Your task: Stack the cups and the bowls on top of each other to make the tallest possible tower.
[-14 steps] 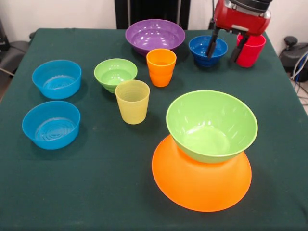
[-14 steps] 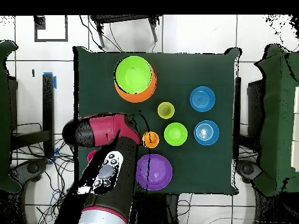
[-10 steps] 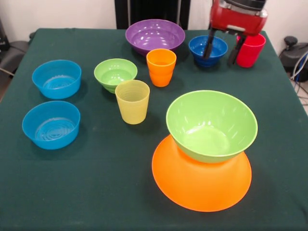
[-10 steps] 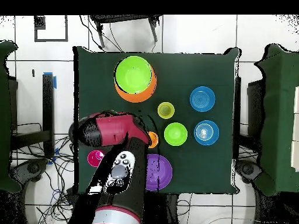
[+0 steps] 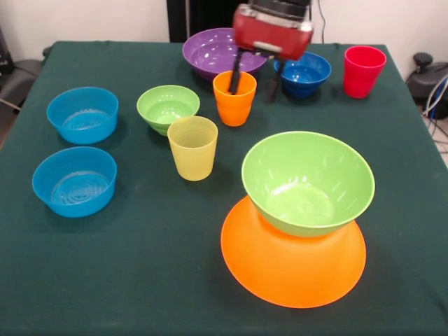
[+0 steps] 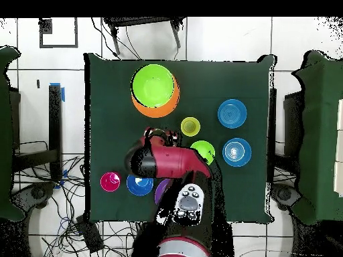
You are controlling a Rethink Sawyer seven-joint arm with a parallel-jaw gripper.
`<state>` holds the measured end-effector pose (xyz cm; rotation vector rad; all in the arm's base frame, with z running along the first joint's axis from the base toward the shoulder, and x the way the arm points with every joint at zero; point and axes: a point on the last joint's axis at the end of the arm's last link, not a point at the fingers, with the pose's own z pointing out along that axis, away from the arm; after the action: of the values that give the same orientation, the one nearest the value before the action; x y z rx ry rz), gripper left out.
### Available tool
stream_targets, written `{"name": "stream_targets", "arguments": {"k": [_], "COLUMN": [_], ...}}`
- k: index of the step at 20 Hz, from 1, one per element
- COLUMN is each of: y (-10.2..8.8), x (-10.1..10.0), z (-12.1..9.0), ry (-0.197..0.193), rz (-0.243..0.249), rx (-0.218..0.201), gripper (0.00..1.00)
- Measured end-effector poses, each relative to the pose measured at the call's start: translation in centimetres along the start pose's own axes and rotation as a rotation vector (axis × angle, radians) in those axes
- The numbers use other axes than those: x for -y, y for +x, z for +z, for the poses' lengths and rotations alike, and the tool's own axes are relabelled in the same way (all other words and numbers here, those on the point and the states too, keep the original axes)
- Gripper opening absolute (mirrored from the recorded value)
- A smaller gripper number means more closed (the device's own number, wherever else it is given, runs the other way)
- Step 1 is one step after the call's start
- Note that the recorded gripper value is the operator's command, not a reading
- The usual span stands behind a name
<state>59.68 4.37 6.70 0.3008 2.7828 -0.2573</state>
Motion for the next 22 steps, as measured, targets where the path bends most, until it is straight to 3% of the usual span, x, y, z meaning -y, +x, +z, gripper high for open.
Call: {"name": "stream_targets", "arguments": {"k": [2,6,7,11,16,22], "y": [2.0,5.1,6.8,9.4,11.4,12.3], "x": [1.3,1.9,1.9,2.1,2.3,2.8], "z": [0.8,1.4,1.5,1.5,1.1,0.6], "ry": [0.007,0.016,0.019,0.024,0.028,0.033], "rz": [0.018,0.02,0.018,0.016,0.017,0.027], "rx": [-0.022,-0.078,-0.111,-0.162,-0.201,-0.233], "gripper": [1.0,1.0,1.0,1.0,1.0,1.0]}}
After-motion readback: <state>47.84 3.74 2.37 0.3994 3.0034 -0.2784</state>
